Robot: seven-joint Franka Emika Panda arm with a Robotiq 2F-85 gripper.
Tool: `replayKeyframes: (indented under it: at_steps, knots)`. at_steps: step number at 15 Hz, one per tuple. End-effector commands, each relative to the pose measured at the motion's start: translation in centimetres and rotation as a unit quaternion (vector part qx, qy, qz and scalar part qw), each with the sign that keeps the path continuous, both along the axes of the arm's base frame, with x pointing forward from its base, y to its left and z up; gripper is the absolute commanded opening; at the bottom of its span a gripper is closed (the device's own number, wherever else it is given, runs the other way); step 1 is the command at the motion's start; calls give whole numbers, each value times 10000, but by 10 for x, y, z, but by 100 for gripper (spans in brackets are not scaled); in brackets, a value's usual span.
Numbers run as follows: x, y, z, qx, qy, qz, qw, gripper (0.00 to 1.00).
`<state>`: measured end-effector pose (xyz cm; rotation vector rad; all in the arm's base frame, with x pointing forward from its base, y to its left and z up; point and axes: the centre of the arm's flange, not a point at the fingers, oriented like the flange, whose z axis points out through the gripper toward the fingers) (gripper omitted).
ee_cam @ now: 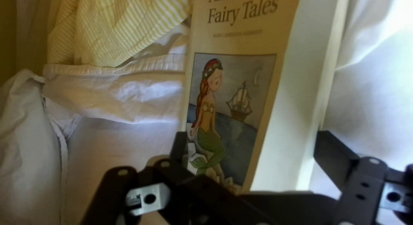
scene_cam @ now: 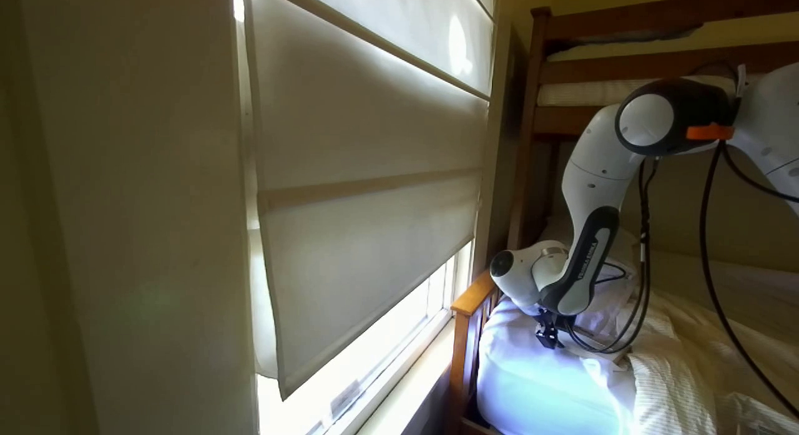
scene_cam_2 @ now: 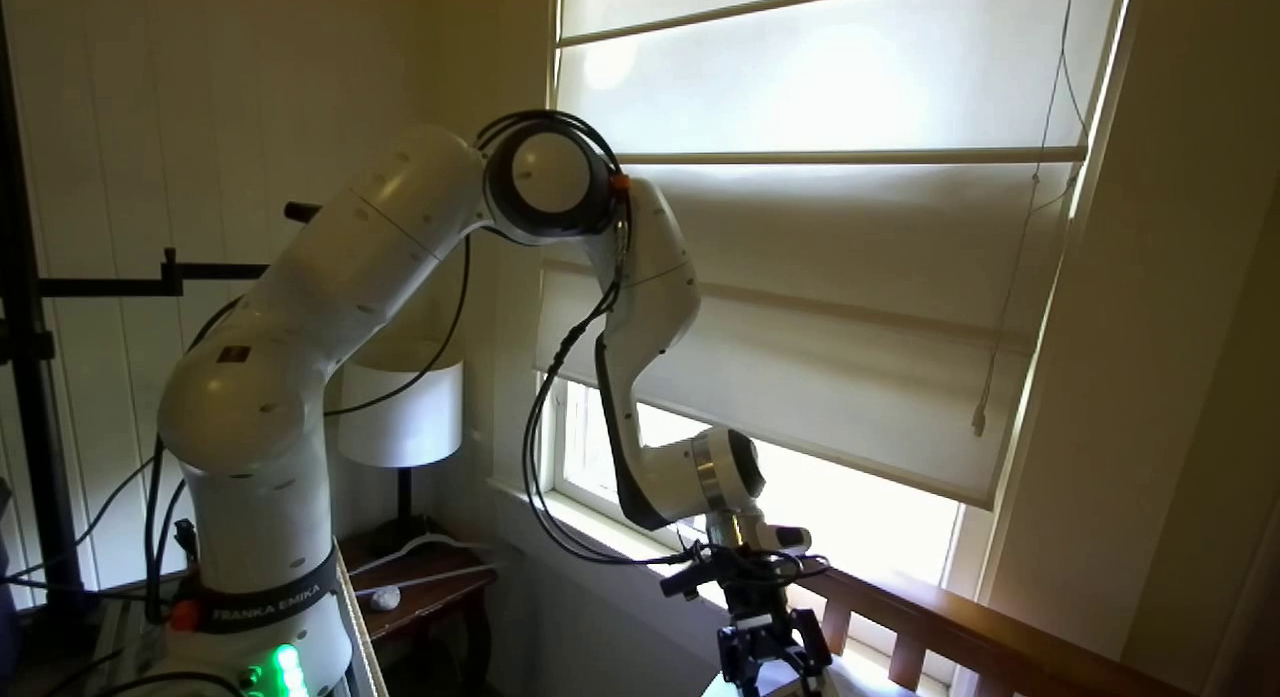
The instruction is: Put the book on the table
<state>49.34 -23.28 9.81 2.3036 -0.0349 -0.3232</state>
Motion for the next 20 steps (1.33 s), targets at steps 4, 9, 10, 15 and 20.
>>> replayKeyframes:
  at_steps: [4,9,10,15,20]
  knots:
    - [7,-12,-13,-319,217,-281,9989,100]
    - [14,-27,-27,-425,272,-335,9982,100]
    - [15,-28,-29,-437,267,-339,9981,100]
    - [18,-21,-23,-241,268,-348,9987,100]
    - [20,-10,-10,253,105,-27,9996,100]
